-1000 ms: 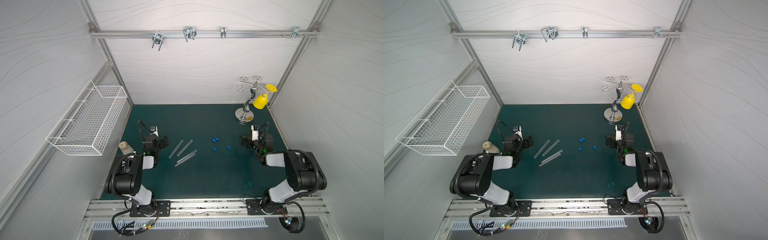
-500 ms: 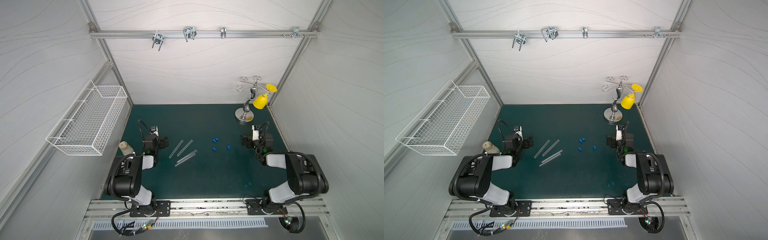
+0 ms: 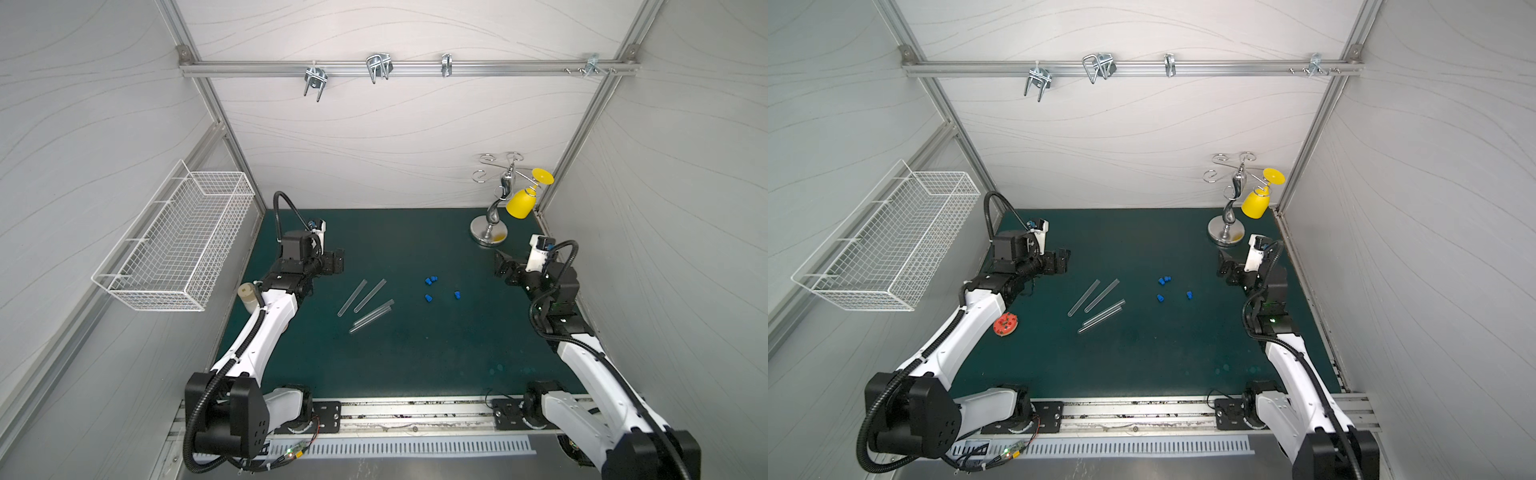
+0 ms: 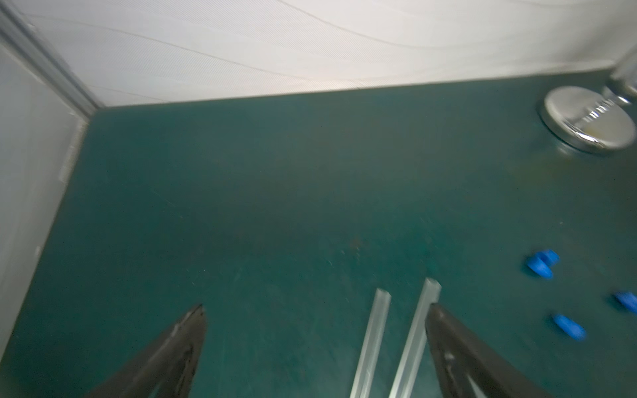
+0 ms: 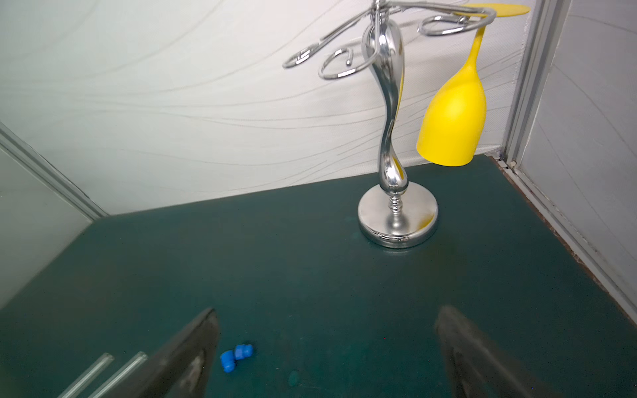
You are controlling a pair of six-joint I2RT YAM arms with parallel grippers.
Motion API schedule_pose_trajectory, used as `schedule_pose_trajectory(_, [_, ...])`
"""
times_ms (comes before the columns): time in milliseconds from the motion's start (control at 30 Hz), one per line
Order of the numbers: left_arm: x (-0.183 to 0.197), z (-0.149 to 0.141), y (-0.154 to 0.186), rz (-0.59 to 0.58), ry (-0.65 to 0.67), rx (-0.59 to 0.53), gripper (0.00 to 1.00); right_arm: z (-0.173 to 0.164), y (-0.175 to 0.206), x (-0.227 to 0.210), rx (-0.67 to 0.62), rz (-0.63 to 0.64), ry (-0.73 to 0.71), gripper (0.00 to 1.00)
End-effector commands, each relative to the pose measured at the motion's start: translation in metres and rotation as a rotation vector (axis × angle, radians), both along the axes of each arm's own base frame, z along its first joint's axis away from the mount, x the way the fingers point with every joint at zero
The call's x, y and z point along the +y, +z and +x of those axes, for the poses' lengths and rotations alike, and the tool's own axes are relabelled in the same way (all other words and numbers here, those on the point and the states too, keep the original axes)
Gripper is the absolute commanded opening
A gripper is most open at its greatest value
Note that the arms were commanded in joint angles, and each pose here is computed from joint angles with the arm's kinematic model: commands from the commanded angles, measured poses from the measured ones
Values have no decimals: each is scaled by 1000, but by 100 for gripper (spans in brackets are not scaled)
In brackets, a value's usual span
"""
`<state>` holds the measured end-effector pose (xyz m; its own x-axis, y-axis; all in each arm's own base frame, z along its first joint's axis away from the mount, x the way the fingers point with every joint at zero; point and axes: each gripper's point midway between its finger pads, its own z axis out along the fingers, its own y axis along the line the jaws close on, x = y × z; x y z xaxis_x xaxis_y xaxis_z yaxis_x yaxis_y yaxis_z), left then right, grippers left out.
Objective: Insert stoppers into test tubes
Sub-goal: Pick up the test tube at the center of the board.
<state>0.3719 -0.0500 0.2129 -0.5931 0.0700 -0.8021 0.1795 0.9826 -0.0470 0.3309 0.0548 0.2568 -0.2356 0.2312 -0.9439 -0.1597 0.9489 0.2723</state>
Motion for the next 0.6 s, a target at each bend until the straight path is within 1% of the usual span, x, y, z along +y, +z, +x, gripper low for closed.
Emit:
schedule_pose_trajectory(0, [-16,-43,-22,9,-97,225,100,-26,-15,-6,160,129,-59,99])
schedule_pose_trajectory(67, [-20,-52,-29,1,-121,268,99,-38,-8,-1,160,126,-24,99])
schedule_pose_trajectory(167, [-29,-60,-40,1,-203,263,98,-54,-5,5,185,83,34,99])
schedule_pose_trajectory(233, [-33,-59,-49,6,-233,258,97,-63,-9,10,216,54,62,99])
schedule_pose_trajectory(300, [-37,-57,-62,11,-255,282,97,-70,-18,15,246,17,95,99])
schedule_pose_trajectory(433, [-40,-51,-80,20,-257,344,94,-77,-35,17,280,-5,100,99])
schedule_pose_trajectory(567, [-45,-46,-93,55,-264,388,92,-74,-40,16,299,-12,91,99])
